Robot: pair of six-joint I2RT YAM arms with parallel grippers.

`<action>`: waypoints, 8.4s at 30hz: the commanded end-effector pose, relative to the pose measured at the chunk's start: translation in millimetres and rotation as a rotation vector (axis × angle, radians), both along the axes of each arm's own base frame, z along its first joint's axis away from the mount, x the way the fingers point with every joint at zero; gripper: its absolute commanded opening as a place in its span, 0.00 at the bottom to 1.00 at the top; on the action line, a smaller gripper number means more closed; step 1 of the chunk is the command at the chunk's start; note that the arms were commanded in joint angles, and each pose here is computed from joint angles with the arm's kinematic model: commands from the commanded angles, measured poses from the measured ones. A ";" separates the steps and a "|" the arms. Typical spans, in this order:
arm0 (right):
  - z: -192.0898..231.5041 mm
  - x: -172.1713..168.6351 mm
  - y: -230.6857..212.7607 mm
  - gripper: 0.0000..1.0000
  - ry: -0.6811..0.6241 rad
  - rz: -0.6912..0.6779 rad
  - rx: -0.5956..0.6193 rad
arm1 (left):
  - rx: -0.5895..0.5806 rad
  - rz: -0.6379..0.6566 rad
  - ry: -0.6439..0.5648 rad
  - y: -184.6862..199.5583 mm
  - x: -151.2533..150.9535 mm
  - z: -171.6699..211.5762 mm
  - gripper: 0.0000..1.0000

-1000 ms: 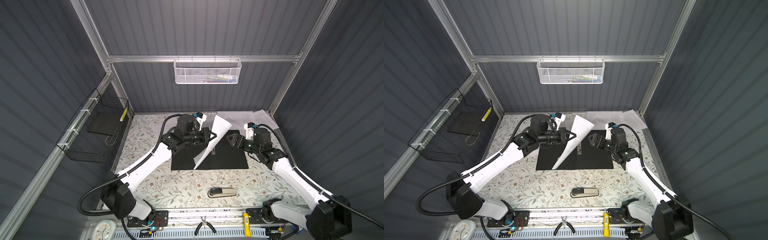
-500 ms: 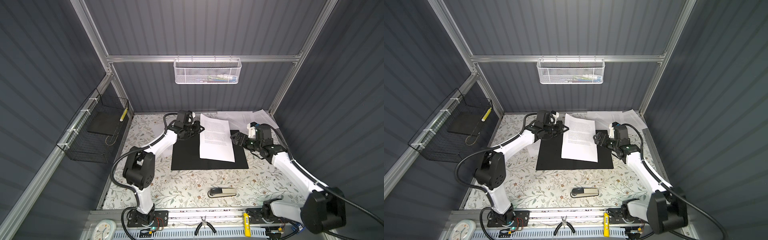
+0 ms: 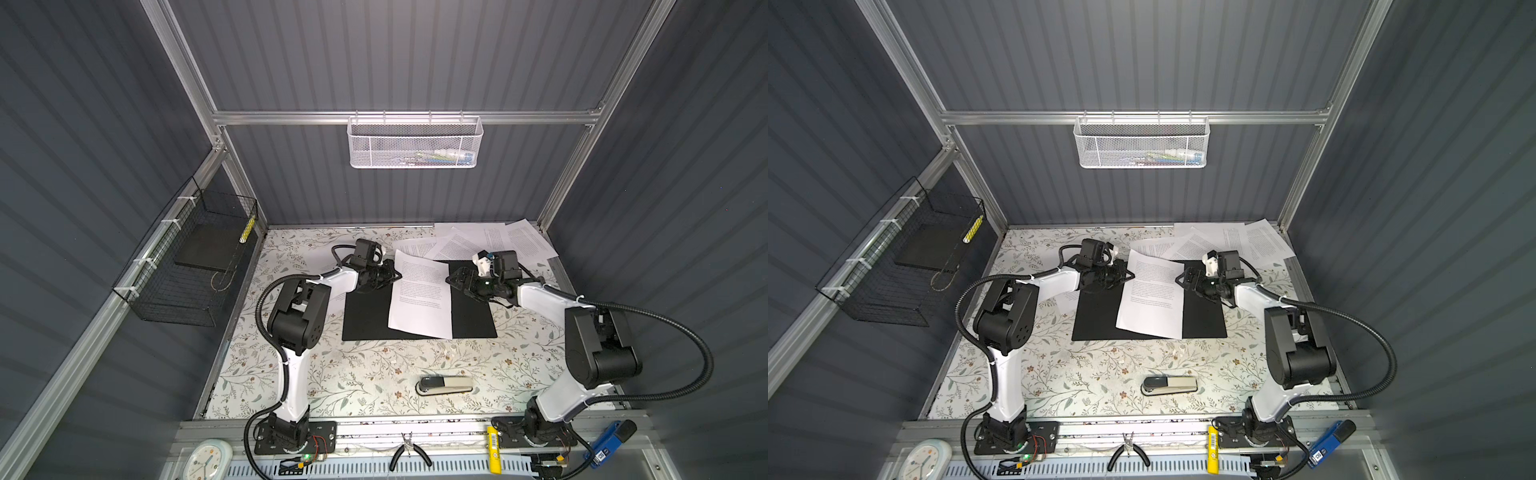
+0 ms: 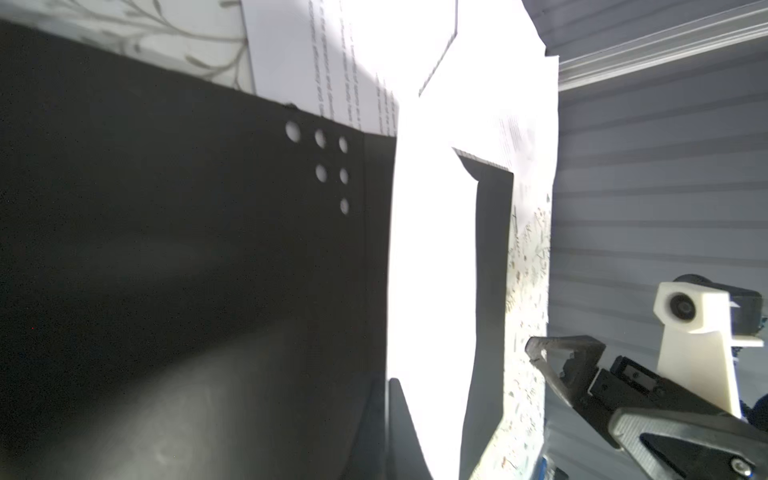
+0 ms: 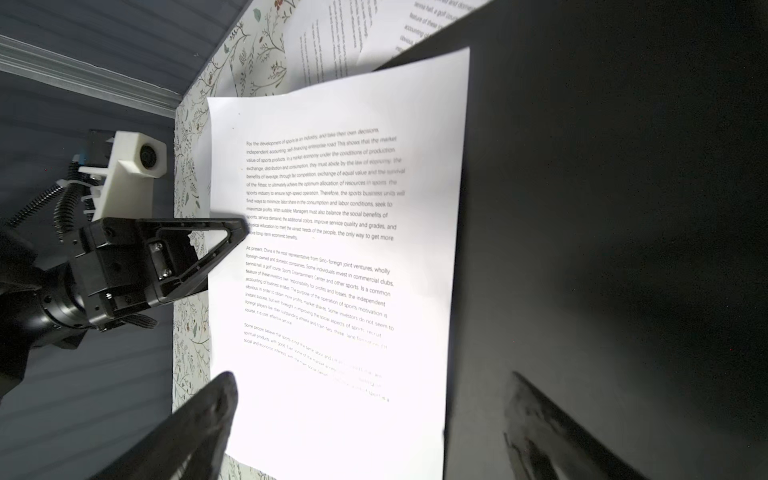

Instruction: Put the files into the folder

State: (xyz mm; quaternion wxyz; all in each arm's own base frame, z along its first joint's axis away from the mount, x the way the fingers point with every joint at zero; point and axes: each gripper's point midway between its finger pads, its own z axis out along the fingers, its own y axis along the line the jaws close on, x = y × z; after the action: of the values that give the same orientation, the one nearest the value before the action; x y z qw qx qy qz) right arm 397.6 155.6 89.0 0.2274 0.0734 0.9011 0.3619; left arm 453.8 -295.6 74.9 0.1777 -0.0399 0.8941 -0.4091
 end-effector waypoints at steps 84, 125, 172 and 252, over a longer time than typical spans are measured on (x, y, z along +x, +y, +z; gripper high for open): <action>-10.8 1.9 -65.2 0.00 0.092 0.152 -0.494 | 0.196 0.064 -0.548 108.4 -147.2 192.2 1.00; -11.5 7.0 -69.9 0.00 0.101 0.135 -0.475 | 0.297 -0.102 -0.566 90.5 -161.9 189.7 1.00; -20.8 2.5 -47.6 0.06 0.147 0.169 -0.382 | 0.294 -0.114 -0.550 87.4 -161.2 184.6 1.00; -57.6 -64.7 209.7 0.34 -0.006 0.650 -0.310 | 0.318 0.539 0.031 272.8 -6.6 -13.9 0.99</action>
State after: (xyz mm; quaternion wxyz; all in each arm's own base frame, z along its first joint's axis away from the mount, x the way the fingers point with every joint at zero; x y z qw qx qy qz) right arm 334.0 364.6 33.8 0.1203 -0.2425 0.9183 0.2891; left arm 432.8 -27.1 51.1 0.2489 -0.2672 0.9098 -0.1974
